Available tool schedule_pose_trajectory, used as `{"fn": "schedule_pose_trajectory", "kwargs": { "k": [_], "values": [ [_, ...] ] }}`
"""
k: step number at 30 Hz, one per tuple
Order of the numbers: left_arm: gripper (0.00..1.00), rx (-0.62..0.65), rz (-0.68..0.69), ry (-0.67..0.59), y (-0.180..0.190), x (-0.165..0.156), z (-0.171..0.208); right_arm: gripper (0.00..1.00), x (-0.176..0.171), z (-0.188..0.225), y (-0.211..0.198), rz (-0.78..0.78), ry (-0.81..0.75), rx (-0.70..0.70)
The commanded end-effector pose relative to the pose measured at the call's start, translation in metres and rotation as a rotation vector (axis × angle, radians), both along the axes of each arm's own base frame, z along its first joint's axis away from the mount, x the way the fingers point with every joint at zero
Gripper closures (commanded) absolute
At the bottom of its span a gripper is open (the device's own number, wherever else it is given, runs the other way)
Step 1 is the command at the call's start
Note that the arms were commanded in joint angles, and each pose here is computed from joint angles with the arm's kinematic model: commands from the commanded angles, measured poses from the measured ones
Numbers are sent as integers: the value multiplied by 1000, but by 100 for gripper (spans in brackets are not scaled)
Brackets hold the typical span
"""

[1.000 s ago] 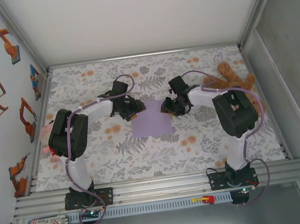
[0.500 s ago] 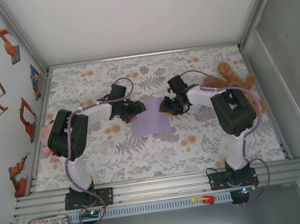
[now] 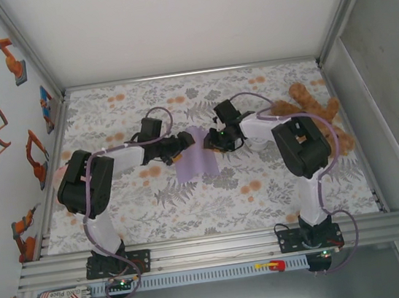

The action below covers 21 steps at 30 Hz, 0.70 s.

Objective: Fold a paper plane with a square sheet of paper (pick it up from the middle)
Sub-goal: First fold in half a square sheet of paper at the center of the table.

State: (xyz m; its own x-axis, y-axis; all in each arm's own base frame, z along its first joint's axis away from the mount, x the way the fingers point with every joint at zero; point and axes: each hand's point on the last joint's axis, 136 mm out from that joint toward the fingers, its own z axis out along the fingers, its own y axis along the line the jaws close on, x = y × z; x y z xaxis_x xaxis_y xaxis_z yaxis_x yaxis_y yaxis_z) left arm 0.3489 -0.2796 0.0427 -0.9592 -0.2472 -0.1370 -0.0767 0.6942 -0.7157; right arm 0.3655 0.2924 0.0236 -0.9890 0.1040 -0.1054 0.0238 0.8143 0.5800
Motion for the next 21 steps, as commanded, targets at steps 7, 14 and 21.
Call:
{"fn": "schedule_pose_trajectory", "kwargs": {
  "k": [7,14,21],
  "values": [
    [16,41,-1,25,12,-6,-15,69,-12,-16,29,83,45,-2],
    [29,70,-7,40,13,-5,-18,70,-12,-13,34,90,37,25],
    [47,73,-19,-2,14,2,-4,70,-6,8,27,82,-34,18]
  ]
}}
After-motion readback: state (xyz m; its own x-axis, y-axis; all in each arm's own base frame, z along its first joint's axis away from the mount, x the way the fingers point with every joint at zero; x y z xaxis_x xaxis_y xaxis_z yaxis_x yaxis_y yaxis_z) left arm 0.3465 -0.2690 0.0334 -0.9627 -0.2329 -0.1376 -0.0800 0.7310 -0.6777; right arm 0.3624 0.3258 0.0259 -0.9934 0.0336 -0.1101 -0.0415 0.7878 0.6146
